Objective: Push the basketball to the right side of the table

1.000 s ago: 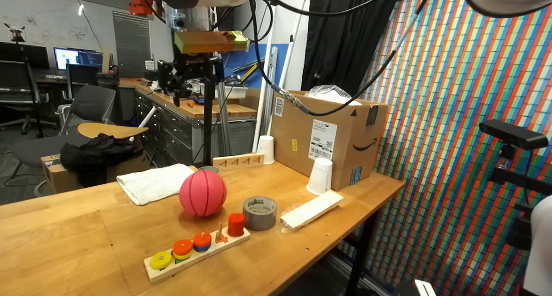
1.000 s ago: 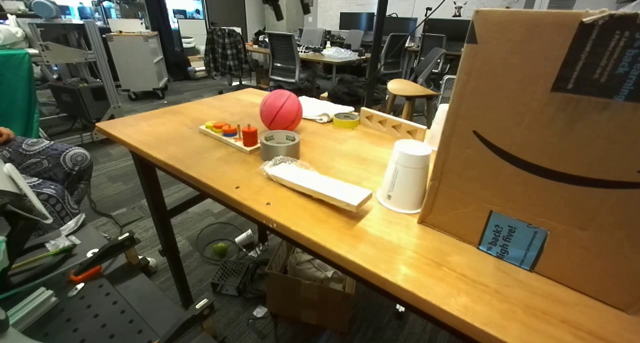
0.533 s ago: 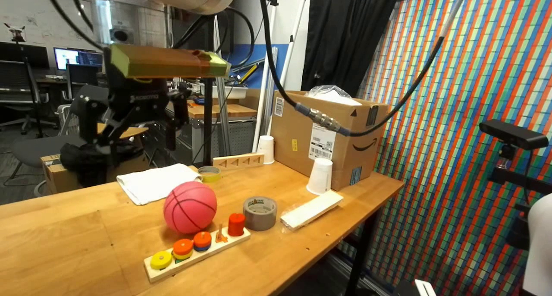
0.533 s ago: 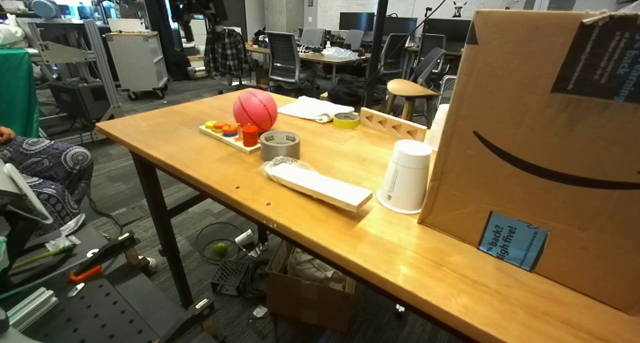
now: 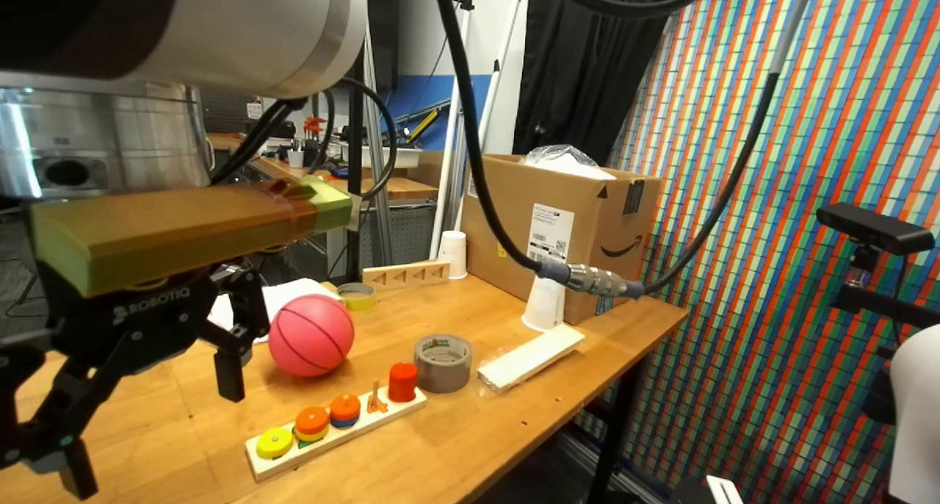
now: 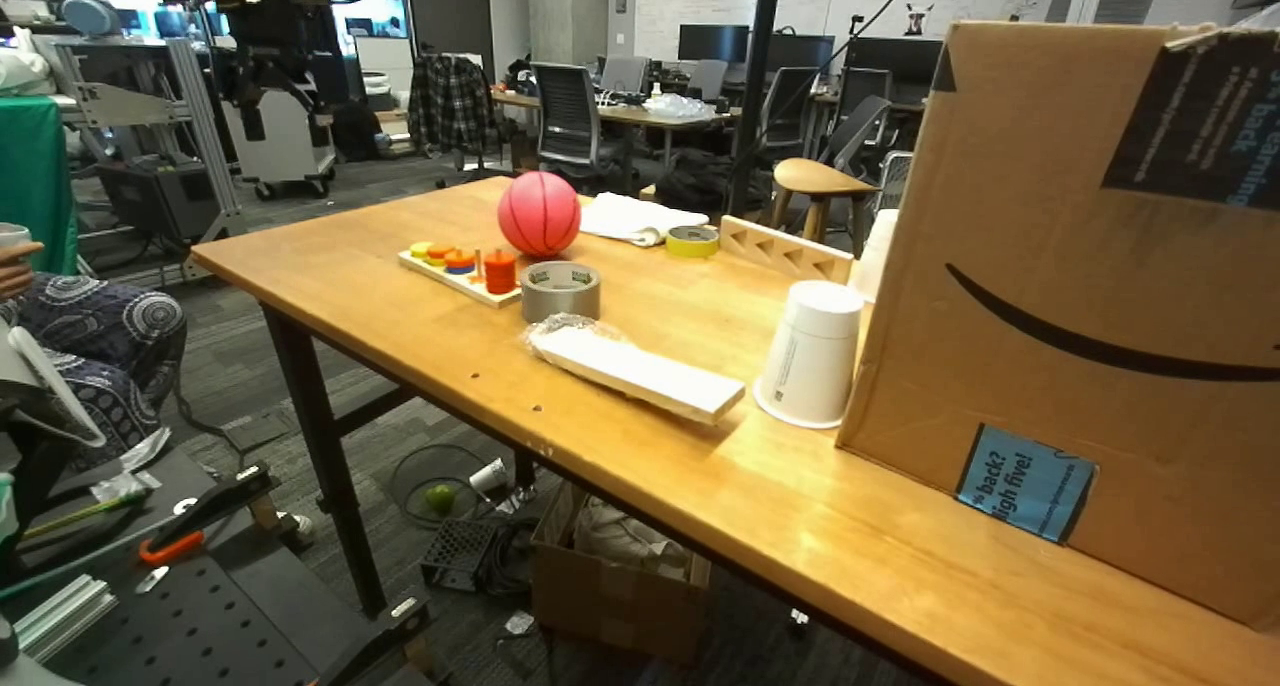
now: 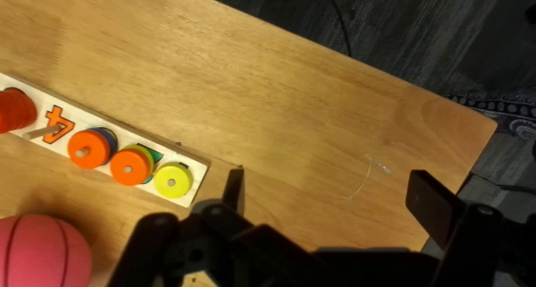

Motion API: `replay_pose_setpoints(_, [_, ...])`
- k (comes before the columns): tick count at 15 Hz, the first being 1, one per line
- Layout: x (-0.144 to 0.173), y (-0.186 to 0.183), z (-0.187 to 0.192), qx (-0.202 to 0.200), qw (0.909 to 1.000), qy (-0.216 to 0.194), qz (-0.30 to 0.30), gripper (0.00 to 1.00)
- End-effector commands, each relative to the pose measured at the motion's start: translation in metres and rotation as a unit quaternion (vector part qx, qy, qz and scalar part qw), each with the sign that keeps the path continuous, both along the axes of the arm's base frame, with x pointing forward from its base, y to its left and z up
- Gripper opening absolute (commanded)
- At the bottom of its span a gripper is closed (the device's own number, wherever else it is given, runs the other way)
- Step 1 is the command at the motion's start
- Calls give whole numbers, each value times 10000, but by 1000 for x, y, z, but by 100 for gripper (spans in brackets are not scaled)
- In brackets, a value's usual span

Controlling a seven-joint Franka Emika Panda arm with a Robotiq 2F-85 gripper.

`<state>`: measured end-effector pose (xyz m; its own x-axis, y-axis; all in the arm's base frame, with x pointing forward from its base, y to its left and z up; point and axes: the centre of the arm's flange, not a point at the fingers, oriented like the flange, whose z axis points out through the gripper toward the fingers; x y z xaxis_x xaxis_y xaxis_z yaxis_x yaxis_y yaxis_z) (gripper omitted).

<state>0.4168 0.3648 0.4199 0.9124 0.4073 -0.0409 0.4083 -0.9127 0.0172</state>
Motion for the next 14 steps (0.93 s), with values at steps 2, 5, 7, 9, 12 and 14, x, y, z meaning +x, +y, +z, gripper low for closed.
replay_pose_setpoints(2, [-7, 18, 2, 296, 9981, -251, 473, 100])
replay_pose_setpoints(5, [5, 24, 4, 391, 9964, -399, 636, 100])
replay_pose_setpoints(7, [16, 26, 3, 423, 9956, -450, 703, 100])
replay_pose_setpoints(9, [30, 28, 3, 465, 9952, -457, 733, 100])
replay_pose_setpoints(12, [59, 29, 0, 504, 9954, -413, 697, 100])
replay_pose_setpoints(14, [84, 30, -2, 551, 9956, -389, 654, 100])
